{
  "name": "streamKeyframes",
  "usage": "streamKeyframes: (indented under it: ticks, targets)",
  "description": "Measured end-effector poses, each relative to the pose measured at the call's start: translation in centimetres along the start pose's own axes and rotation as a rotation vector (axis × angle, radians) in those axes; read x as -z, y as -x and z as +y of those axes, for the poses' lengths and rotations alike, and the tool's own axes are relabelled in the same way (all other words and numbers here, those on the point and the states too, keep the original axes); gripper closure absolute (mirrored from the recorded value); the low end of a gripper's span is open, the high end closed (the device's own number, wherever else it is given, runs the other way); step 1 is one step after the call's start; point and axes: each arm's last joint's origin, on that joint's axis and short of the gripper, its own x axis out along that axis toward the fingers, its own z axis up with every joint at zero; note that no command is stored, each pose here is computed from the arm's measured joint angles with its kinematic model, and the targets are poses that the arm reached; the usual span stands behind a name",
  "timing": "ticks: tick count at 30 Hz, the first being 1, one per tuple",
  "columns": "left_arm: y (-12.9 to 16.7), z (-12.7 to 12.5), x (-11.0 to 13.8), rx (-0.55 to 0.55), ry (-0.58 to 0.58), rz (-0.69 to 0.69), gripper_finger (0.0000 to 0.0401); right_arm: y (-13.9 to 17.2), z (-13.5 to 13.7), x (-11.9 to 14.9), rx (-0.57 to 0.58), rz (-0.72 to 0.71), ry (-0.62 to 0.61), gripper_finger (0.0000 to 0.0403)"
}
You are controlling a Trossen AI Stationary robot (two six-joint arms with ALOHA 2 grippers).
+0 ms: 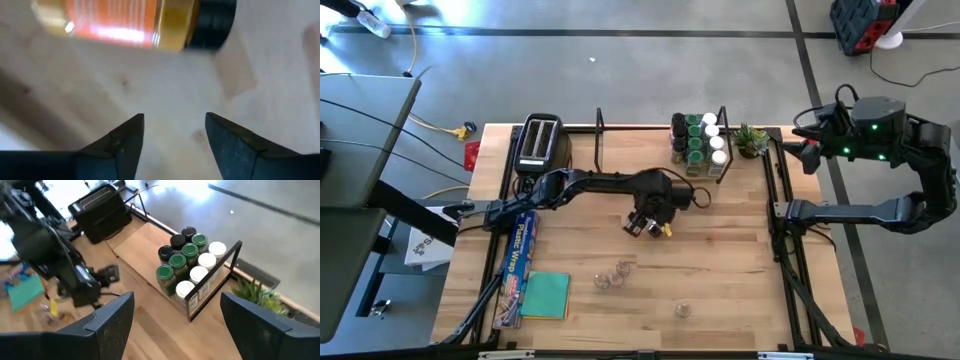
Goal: Shelf spices
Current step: Put the black seasoning bottle on the shelf and align it with the other black seasoning bottles
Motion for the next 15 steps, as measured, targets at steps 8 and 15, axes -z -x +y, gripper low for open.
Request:
streamKeyframes:
  ticks: [8,15]
  targets:
    - [-1.7,-1.5,-1.9,0.065,0.090,-0.095,0.0253,0.0,0.0,0.0,-0.012,0.005,-0.162,0.0111]
    - [0.0,-2.0,-3.5,0.225,0.268,-0.321,0.0308,0.0,0.0,0.0,0.002,-0.001,-0.213,0.0111]
